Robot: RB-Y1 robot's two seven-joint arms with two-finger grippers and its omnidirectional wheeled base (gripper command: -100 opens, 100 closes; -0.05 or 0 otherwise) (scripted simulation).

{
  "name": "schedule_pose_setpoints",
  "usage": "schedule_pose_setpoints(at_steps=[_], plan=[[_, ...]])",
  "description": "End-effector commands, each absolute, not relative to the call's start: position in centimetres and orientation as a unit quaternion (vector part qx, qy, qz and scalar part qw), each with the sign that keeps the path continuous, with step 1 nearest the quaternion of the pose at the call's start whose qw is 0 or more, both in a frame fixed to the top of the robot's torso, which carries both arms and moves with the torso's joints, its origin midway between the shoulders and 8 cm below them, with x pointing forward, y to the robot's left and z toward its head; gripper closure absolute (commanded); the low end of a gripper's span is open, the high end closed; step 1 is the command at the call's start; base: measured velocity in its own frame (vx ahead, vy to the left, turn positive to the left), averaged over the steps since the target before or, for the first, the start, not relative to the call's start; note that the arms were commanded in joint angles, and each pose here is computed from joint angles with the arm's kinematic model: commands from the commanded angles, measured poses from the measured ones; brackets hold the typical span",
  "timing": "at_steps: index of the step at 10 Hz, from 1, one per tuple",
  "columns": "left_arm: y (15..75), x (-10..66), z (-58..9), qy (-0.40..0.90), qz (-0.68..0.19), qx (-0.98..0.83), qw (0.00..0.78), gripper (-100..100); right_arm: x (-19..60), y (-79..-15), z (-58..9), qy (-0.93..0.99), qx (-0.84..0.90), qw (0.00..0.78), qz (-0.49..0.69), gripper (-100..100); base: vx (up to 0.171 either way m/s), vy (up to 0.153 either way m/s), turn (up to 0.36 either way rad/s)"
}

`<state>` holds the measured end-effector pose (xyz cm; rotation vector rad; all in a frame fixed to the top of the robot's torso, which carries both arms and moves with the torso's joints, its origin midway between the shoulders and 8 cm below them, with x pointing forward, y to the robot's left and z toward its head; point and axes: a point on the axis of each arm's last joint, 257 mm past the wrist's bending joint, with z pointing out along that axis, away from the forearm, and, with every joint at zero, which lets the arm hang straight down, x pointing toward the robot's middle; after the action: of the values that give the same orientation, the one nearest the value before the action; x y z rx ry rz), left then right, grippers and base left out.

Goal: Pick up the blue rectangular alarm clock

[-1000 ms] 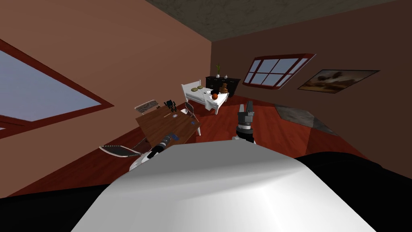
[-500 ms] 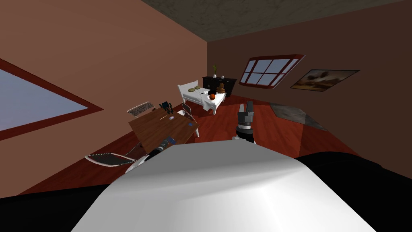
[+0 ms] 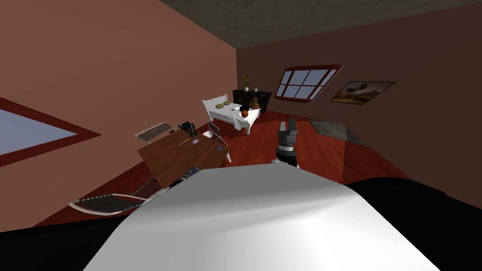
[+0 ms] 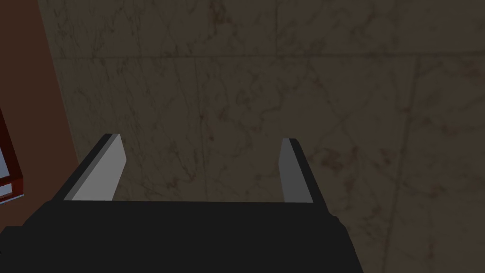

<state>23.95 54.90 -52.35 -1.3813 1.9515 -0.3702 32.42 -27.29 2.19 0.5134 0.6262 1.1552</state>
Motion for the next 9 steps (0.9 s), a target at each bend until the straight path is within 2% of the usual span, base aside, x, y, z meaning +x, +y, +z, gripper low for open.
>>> schedule_pose_setpoints(at_steps=[1, 3, 5, 6, 8, 9], plan=[[57.3, 18.7, -54.0, 0.765, -0.092, -0.55, 0.322, -100, 32.4, -27.3, 2.2, 0.288, 0.236, 0.761, 0.531, 0, 0.147, -0.075, -0.257], [57.5, 18.6, -54.1, 0.765, -0.09, -0.55, 0.321, -100, 32.4, -27.3, 2.2, 0.288, 0.236, 0.761, 0.531, 0, 0.101, -0.028, -0.073], [60.3, 12.8, -55.4, 0.774, -0.032, -0.563, 0.287, -100, 32.4, -27.3, 2.2, 0.288, 0.236, 0.761, 0.531, 0, 0.122, -0.01, -0.224], [60.5, 12.6, -55.4, 0.774, -0.03, -0.564, 0.286, -100, 32.4, -27.3, 2.2, 0.288, 0.236, 0.761, 0.531, 0, 0.116, -0.001, -0.063], [60.4, 12.8, -55.4, 0.774, -0.032, -0.563, 0.288, -100, 32.4, -27.3, 2.2, 0.288, 0.236, 0.761, 0.531, 0, 0.023, -0.006, 0.021], [60.5, 12.8, -55.4, 0.774, -0.031, -0.564, 0.287, 0, 32.4, -27.3, 2.2, 0.288, 0.236, 0.761, 0.531, 0, 0.0, 0.0, 0.0]])
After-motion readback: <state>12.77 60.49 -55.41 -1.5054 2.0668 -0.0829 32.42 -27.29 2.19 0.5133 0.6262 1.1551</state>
